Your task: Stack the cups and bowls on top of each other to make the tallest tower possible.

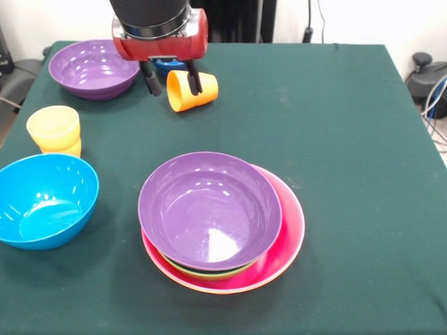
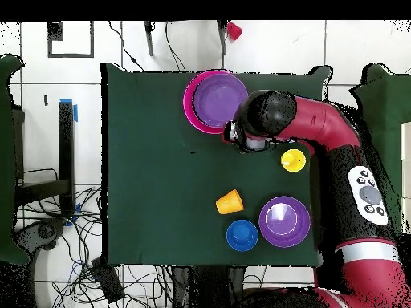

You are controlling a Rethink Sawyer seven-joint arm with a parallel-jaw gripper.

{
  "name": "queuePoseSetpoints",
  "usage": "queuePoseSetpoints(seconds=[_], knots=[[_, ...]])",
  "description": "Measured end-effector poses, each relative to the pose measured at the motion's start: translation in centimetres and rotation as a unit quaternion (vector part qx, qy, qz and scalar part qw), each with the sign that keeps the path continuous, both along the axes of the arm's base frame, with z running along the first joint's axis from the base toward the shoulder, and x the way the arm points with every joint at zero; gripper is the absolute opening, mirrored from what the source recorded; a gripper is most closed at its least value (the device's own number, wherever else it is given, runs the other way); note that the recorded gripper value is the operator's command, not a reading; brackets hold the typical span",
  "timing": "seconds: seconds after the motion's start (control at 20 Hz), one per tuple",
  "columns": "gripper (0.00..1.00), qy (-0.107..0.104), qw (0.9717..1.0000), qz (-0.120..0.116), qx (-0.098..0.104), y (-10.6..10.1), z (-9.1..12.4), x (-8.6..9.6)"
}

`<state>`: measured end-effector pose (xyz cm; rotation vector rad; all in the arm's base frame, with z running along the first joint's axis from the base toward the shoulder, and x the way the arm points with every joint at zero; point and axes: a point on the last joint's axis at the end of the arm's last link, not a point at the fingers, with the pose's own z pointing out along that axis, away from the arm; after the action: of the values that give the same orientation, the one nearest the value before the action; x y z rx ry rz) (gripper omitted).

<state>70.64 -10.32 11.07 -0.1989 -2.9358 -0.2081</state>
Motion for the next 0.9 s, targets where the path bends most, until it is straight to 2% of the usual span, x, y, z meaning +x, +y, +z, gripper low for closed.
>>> queuePoseSetpoints(seconds=[0.55,0.9], knots=[[1.00,-0.010,0.9998,-0.016,-0.004,-2.5,-0.3,0.8],[1.00,-0.032,0.9991,-0.017,-0.024,-4.6,-1.4,3.3]])
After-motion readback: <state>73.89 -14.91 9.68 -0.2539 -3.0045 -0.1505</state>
